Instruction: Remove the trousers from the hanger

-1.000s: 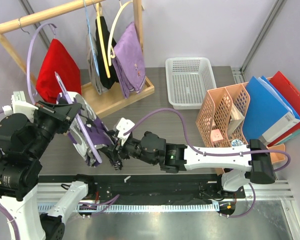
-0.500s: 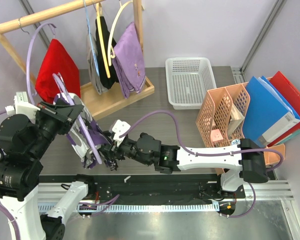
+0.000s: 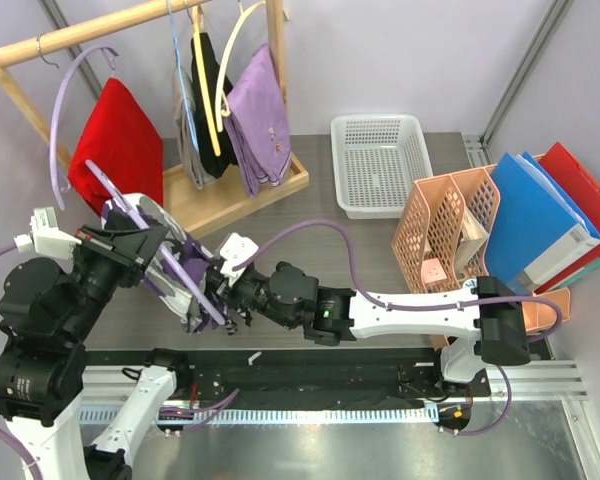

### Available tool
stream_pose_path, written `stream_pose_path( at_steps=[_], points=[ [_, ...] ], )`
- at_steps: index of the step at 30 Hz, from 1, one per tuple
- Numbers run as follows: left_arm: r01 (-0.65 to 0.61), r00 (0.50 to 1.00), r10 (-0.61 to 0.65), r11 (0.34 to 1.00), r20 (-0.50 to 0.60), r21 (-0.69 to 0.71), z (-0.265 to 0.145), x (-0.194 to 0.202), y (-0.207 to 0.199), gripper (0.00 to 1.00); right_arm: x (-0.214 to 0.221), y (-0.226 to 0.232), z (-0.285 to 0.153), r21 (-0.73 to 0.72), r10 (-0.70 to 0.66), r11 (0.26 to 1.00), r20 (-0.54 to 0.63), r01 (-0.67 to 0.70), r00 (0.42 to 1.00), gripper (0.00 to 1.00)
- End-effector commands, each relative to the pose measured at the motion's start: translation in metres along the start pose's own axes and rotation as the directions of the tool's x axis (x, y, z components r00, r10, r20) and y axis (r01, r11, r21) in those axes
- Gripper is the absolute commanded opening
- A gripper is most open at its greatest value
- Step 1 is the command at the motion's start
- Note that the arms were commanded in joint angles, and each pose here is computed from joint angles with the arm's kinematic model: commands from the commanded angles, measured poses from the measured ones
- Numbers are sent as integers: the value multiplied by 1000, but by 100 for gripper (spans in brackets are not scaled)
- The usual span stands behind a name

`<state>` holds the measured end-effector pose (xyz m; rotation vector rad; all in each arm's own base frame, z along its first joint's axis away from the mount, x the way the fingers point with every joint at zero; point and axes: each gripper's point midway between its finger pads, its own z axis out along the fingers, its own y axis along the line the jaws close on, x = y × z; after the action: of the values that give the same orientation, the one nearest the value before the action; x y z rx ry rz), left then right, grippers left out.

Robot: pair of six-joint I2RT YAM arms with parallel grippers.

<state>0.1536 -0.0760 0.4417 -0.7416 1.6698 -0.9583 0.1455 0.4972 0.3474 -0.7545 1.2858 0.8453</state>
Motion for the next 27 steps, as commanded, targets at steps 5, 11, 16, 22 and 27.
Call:
stream_pose_path(
  at_steps=[5, 11, 16, 22, 27],
  points=[
    [-38, 999, 40, 997, -20, 64, -14, 17, 12, 0, -160, -34, -10, 66, 144, 983, 324, -174, 935, 1],
    [-54, 999, 54, 998, -8, 35, -18, 22, 30, 0, -192, -40, -23, 57, 155, 981, 340, -185, 927, 1],
    [-45, 999, 46, 998, -21, 47, -22, 28, 33, 0, -218, -50, -37, 77, 151, 978, 372, -193, 916, 1],
    [-44, 998, 47, 996, -38, 75, -29, 34, 32, 0, -256, -60, -52, 74, 185, 968, 445, -241, 876, 1],
    [-38, 998, 43, 995, -45, 94, -39, 37, 31, 0, -286, -65, -60, 66, 200, 961, 500, -268, 842, 1]
  ],
)
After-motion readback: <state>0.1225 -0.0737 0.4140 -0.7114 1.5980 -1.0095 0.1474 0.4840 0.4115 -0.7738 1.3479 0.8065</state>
